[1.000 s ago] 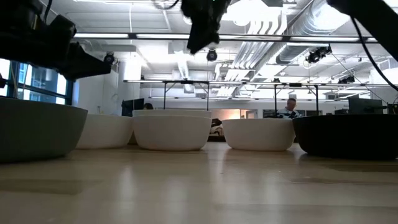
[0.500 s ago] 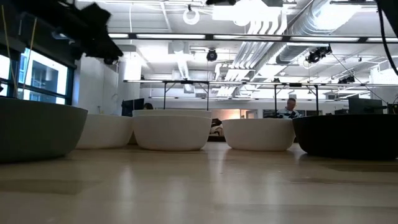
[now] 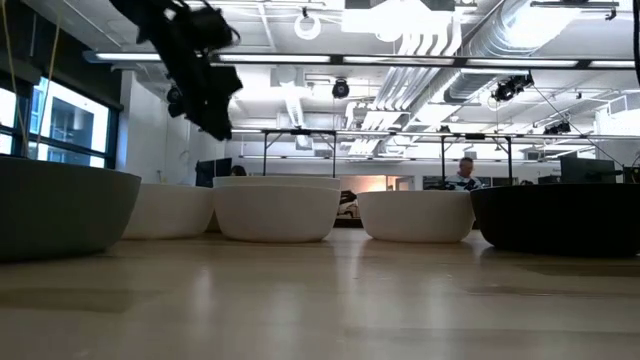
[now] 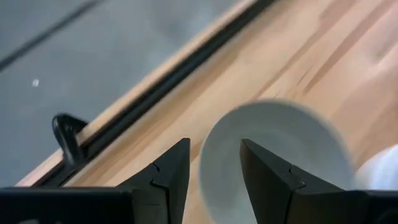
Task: Nest bowls inside each other
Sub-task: Stack the gray bowl on top of the white bowl
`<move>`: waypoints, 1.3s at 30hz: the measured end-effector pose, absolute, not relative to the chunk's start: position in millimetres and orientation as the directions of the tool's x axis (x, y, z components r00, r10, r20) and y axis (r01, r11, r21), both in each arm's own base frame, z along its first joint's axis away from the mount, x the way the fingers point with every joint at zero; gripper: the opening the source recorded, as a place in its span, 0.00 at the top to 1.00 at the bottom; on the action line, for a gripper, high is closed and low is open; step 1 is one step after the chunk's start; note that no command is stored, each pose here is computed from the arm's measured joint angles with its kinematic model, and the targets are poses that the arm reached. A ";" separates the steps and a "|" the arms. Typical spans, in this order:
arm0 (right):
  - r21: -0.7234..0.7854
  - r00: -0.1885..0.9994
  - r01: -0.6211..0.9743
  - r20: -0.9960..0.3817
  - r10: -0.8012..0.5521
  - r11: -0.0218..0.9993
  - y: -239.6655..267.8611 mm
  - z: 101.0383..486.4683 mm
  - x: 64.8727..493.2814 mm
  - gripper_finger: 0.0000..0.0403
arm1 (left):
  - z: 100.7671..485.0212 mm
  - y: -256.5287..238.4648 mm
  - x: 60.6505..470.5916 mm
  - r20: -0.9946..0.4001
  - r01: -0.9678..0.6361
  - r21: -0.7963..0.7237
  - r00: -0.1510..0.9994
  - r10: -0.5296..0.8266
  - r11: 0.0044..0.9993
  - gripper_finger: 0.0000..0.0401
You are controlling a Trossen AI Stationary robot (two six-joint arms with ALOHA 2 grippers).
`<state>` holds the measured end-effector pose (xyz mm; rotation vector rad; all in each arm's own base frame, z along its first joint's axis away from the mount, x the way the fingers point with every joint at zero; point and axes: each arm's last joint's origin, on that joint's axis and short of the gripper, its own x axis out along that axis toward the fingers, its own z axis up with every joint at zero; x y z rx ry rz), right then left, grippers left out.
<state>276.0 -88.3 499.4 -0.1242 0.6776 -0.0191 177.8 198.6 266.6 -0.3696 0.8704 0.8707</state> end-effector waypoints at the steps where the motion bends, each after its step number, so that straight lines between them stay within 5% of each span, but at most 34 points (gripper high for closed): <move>1: -0.119 0.776 -0.043 -0.630 -0.042 0.992 -86.9 499.8 273.1 0.65 | 263.6 204.5 178.6 -0.812 -0.781 0.063 0.322 0.487 0.621 0.68; 17: -0.129 0.801 -0.347 -0.555 0.223 0.929 -77.6 512.7 246.8 0.65 | 230.1 247.0 168.7 -0.930 -0.689 -0.005 0.270 0.250 0.725 0.68; 39: -0.087 0.798 -0.408 -0.518 0.308 0.909 -79.8 512.8 245.2 0.65 | 191.7 250.3 182.4 -0.977 -0.706 -0.051 0.181 0.111 0.706 0.68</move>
